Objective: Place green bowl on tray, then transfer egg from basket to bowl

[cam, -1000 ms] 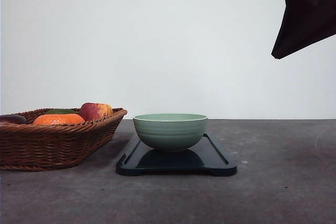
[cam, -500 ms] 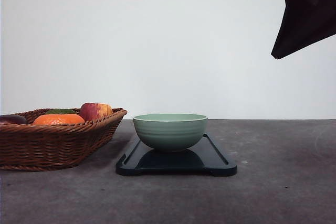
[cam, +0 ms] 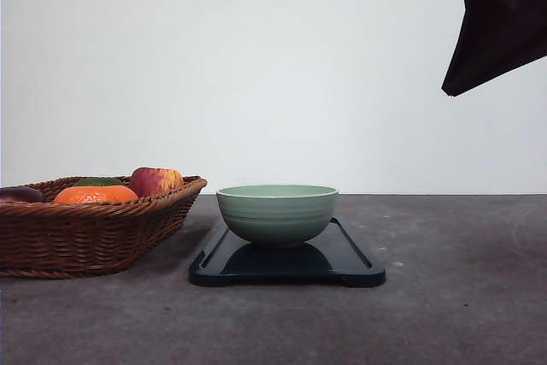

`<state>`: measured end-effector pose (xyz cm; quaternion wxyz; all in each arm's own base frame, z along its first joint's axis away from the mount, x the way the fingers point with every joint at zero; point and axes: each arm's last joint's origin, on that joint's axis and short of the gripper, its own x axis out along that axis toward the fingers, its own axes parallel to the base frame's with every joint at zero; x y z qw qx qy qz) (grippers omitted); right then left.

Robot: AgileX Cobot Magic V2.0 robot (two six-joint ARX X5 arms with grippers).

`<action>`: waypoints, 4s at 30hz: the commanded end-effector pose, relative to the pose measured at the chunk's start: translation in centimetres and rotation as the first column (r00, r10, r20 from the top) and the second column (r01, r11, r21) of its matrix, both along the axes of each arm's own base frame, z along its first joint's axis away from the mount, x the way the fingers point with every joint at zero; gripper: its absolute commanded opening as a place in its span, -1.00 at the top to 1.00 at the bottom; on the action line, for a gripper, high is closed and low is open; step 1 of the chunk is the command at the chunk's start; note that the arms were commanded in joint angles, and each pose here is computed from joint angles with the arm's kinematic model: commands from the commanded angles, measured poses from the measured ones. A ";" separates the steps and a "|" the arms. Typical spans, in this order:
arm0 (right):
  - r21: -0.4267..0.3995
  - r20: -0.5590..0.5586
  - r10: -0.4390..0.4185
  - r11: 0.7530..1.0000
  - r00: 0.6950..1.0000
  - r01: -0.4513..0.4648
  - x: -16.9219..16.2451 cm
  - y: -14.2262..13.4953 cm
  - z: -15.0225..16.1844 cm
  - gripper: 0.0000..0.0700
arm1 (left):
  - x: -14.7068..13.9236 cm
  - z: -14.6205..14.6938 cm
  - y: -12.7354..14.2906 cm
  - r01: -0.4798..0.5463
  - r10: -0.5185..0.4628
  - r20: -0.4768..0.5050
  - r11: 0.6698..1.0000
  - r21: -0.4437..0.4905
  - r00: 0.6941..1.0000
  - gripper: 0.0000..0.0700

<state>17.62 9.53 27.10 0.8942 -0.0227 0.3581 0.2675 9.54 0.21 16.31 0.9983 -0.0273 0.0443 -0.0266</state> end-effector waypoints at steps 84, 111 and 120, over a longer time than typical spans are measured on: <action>0.165 0.634 -0.427 0.889 0.644 0.427 -7.9 -9.2 -10.8 0.97 | 0.1 -0.5 0.0 -0.001 0.001 -0.007 1.000 0.005 1.000 1.00; 0.165 0.634 -0.427 0.889 0.644 0.427 -7.9 -9.2 -10.8 0.97 | 0.1 -0.5 0.0 -0.001 0.001 -0.007 1.000 0.005 1.000 1.00; 0.165 0.634 -0.427 0.889 0.644 0.427 -7.9 -9.2 -10.8 0.97 | 0.1 -0.5 0.0 -0.001 0.001 -0.007 1.000 0.005 1.000 1.00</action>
